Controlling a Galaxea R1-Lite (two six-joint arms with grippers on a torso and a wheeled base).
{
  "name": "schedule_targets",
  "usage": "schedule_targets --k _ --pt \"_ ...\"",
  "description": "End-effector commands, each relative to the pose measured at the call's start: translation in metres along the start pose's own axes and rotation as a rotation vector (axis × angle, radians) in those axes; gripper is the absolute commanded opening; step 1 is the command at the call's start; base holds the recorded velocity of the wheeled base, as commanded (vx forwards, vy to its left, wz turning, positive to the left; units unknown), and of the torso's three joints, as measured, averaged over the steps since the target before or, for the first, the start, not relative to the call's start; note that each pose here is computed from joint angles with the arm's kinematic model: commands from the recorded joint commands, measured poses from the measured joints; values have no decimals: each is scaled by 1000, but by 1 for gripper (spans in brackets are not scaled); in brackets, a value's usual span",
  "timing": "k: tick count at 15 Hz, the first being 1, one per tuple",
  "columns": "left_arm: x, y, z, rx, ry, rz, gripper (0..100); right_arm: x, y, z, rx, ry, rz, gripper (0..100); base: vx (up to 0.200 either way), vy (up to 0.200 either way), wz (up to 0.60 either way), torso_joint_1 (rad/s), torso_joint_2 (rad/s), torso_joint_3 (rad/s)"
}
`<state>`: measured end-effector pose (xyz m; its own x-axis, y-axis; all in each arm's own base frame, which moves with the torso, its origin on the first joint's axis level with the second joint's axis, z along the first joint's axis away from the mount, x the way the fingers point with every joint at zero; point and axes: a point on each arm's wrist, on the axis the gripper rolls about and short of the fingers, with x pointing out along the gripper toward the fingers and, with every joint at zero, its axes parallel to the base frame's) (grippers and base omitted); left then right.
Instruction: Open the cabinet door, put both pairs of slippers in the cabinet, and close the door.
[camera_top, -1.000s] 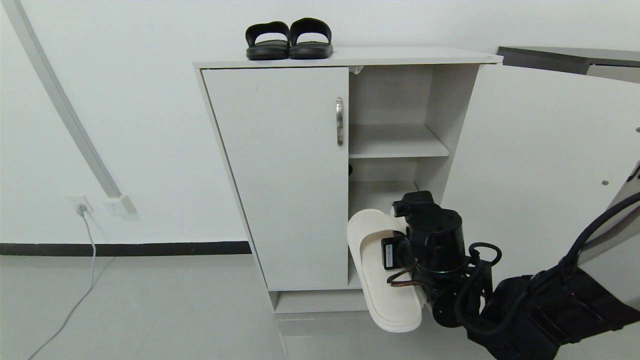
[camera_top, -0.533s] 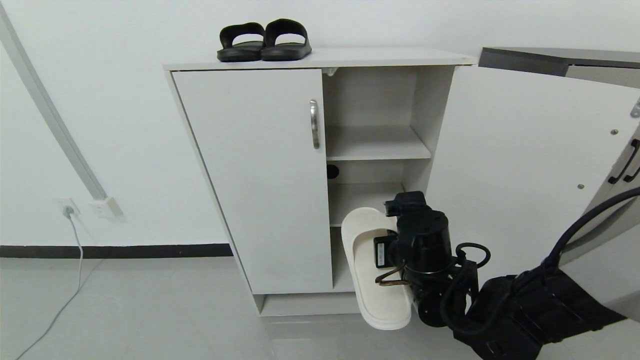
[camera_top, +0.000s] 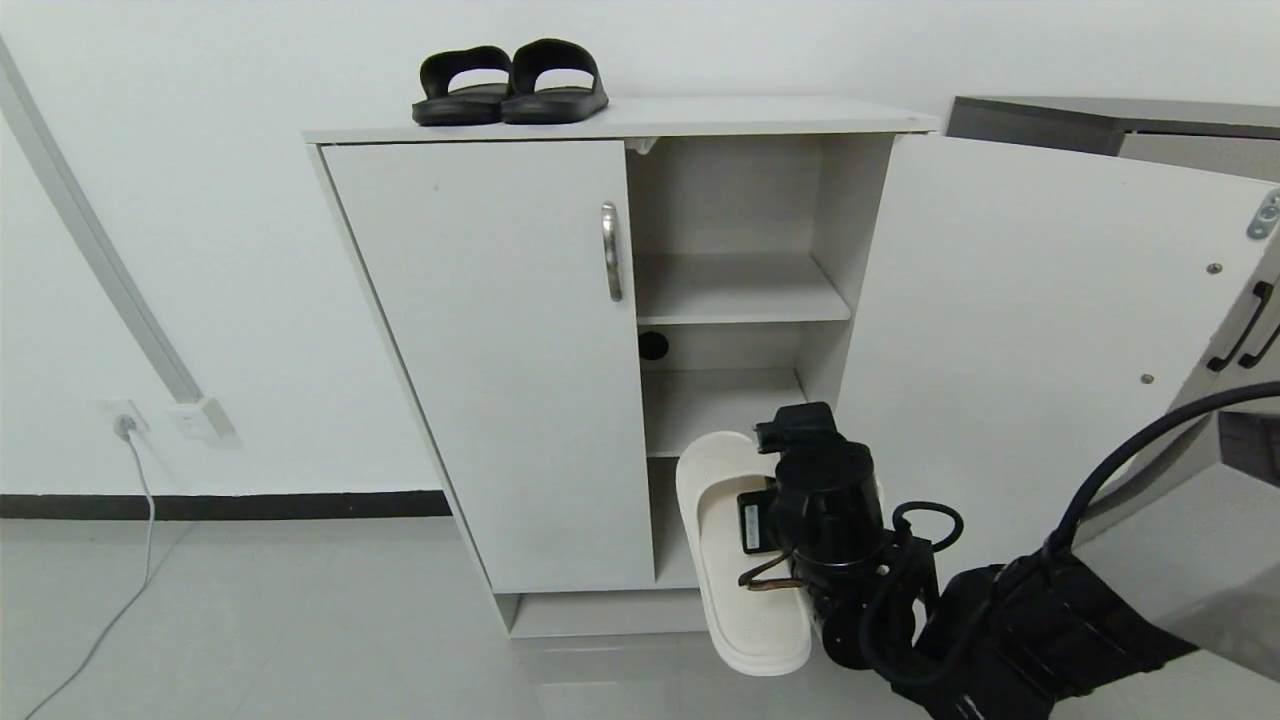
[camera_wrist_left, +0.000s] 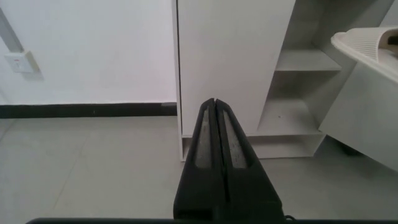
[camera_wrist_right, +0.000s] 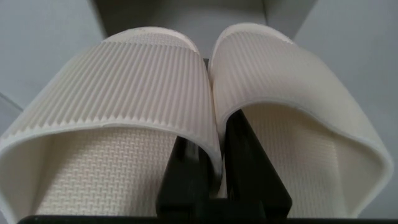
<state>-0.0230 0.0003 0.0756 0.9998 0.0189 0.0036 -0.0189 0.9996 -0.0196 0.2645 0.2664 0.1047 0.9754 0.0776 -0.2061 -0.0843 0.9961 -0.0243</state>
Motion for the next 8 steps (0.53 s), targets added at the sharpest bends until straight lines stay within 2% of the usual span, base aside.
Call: schedule_targets --k 1,8 --pt "0 0 0 0 2 0 0 5 1 -8 -7 15 -6 0 0 0 0 0 0 0" --pt "0 0 0 0 2 -2 0 6 2 -10 -11 20 -4 0 0 0 0 0 0 0"
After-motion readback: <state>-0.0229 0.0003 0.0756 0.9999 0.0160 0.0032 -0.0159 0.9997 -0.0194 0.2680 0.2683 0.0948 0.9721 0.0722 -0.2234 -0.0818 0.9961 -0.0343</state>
